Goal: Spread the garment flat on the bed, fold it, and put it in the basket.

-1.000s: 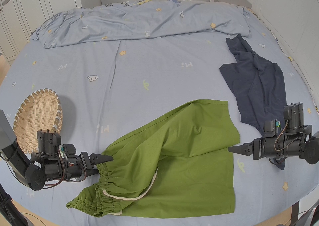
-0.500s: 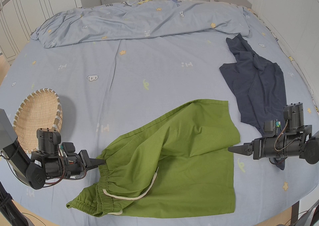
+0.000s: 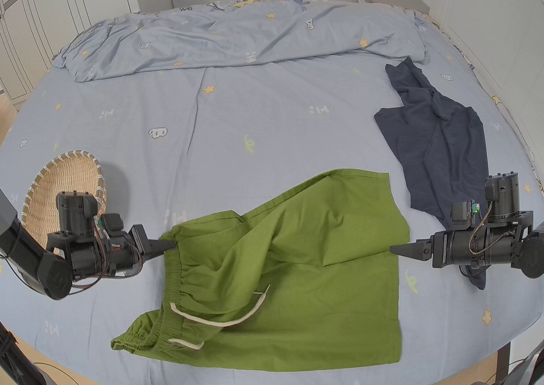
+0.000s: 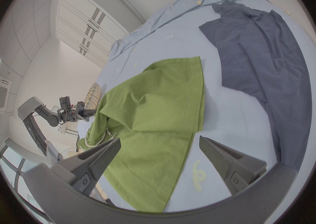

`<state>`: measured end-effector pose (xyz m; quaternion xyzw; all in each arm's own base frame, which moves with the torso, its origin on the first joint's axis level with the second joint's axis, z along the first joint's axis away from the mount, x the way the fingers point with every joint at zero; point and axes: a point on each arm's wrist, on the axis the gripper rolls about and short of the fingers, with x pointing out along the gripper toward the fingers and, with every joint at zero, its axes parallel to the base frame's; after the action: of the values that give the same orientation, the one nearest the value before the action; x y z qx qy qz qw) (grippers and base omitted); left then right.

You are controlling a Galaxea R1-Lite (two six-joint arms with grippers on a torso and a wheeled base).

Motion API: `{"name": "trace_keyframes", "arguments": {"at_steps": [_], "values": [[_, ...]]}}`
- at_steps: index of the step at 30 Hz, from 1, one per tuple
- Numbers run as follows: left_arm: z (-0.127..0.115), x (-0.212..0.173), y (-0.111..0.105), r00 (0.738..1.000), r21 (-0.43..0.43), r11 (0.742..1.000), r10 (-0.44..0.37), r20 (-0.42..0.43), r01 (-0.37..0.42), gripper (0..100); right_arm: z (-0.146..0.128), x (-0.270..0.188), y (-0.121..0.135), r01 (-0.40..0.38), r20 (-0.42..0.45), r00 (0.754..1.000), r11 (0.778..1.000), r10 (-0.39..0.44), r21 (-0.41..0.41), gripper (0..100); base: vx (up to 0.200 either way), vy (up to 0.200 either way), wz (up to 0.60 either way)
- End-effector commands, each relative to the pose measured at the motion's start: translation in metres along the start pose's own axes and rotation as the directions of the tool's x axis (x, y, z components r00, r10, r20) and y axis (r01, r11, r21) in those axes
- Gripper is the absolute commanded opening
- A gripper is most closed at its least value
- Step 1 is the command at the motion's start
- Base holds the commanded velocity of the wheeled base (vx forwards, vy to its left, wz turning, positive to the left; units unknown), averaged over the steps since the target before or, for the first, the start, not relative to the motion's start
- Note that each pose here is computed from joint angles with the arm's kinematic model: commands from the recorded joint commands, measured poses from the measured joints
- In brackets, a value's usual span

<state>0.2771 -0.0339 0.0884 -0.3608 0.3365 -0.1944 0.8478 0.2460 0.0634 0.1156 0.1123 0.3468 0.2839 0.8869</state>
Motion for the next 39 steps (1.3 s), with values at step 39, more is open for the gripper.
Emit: {"name": "trace_keyframes", "arguments": {"at_steps": [39], "values": [[0.086, -0.041, -0.030, 0.976, 0.099, 0.995, -0.001, 0.217, -0.021, 0, 0.113, 0.132, -0.083, -0.036, 0.190, 0.981, 0.999, 0.040, -0.027, 100, 0.000, 0.000, 0.00]]}}
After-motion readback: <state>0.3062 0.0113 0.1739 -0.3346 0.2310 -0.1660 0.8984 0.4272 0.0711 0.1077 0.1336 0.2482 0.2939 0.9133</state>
